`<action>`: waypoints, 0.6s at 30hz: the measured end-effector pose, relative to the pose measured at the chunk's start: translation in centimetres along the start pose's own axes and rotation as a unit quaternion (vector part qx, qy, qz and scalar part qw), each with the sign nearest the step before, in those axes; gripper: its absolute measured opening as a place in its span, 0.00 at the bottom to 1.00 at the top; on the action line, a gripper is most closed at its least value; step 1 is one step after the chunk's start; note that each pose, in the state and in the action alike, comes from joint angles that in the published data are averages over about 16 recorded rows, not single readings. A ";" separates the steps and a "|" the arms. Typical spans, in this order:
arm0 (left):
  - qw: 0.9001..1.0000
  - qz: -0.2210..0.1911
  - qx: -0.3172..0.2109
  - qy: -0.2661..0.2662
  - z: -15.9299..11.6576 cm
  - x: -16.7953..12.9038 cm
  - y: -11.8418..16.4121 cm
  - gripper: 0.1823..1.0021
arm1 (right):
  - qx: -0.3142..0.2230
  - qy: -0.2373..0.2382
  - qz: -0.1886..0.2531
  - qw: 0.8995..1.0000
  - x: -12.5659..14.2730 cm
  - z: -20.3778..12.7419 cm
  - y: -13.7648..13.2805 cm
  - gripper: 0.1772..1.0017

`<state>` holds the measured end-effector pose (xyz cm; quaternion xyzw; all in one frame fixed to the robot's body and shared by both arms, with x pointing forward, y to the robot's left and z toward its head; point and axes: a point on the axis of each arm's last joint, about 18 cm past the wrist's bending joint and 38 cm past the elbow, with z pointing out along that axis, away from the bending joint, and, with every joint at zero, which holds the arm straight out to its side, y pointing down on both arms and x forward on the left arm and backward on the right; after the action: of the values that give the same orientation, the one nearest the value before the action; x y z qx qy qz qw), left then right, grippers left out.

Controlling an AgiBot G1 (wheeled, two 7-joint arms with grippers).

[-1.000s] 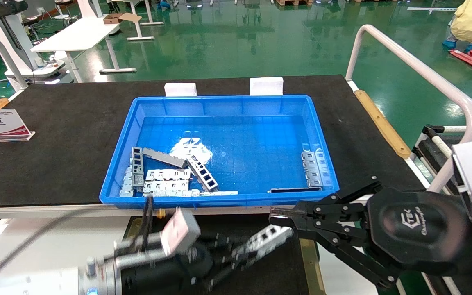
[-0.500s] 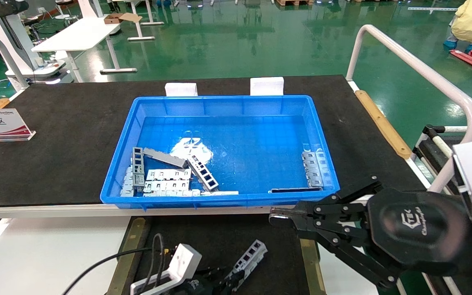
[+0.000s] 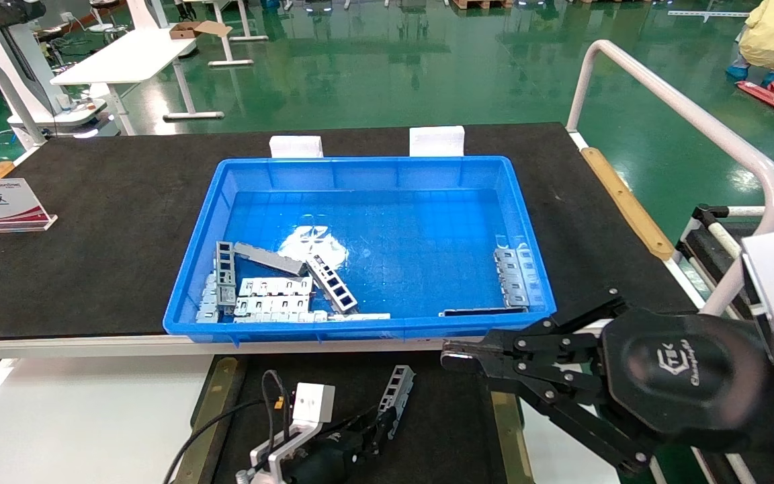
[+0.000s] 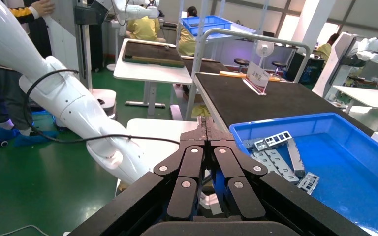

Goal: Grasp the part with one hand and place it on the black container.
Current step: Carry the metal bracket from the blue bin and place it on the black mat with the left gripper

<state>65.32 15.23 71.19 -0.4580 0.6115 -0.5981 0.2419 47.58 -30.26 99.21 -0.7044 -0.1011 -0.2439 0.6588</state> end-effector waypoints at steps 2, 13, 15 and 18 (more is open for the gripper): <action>1.000 -0.009 0.002 -0.009 0.5 0.1 0.1 0.17 | 0.000 0.000 0.000 1.000 0.0 0.0 0.0 0.02; 0.997 -0.051 0.013 -0.048 2.8 0.6 0.1 0.17 | 0.000 0.000 0.000 1.000 0.0 0.0 0.0 0.02; 0.997 -0.058 0.015 -0.054 3.1 0.6 0.1 0.17 | 0.000 0.000 0.000 1.000 0.0 0.0 0.0 0.02; 0.996 -0.069 0.016 -0.062 3.6 0.6 0.2 0.17 | 0.000 0.000 0.000 1.000 0.0 0.0 0.0 0.02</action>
<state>68.02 12.87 70.58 -0.5311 0.5530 -0.5935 0.2446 47.58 -30.26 99.21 -0.7044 -0.1011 -0.2439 0.6588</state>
